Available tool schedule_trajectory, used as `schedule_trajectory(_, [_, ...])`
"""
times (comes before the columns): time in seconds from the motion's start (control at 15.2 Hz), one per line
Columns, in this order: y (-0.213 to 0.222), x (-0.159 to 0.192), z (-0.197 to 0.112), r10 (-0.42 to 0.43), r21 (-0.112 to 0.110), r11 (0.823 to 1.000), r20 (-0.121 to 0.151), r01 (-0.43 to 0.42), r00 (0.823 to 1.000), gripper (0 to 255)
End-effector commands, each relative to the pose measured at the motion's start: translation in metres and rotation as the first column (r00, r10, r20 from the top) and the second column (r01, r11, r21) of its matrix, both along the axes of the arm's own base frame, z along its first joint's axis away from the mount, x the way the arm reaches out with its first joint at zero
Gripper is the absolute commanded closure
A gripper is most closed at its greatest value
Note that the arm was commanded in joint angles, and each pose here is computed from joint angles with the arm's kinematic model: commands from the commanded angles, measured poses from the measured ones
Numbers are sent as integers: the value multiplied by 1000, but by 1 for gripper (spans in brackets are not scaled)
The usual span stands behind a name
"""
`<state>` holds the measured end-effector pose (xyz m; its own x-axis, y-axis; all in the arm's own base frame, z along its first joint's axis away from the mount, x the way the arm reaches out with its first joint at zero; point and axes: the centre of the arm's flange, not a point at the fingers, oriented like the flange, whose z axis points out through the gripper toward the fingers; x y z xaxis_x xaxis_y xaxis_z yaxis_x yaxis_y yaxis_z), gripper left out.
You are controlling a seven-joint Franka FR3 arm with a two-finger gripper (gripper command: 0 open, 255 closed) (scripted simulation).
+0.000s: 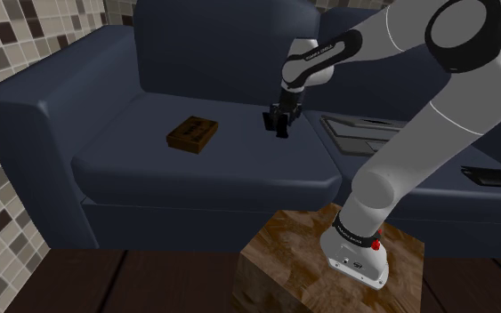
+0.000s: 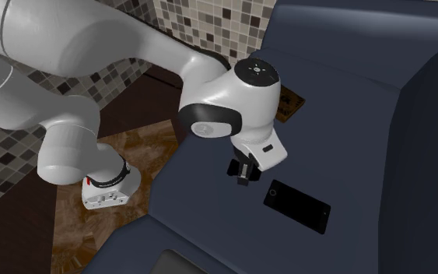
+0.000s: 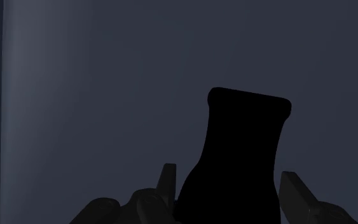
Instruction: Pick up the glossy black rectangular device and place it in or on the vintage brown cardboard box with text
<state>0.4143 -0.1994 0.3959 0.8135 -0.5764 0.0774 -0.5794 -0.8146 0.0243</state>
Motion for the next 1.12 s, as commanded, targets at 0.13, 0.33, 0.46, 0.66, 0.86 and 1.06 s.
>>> schedule_trajectory(0.13, [0, 0, 21, 0, 0, 1000, 0, 0, 1000, 255])
schedule_trajectory(0.33, [0, 0, 36, 0, 0, 1000, 0, 0, 1000, 255])
schedule_trajectory(0.46, [0, 0, 47, 0, 0, 1000, 0, 0, 1000, 255])
schedule_trajectory(0.66, [0, 0, 59, 0, 0, 1000, 0, 0, 1000, 255])
schedule_trajectory(0.86, [29, 27, 59, 0, 0, 1000, 0, 0, 1000, 255])
schedule_trajectory(1.06, [58, 54, 59, 0, 0, 1000, 0, 0, 1000, 255])
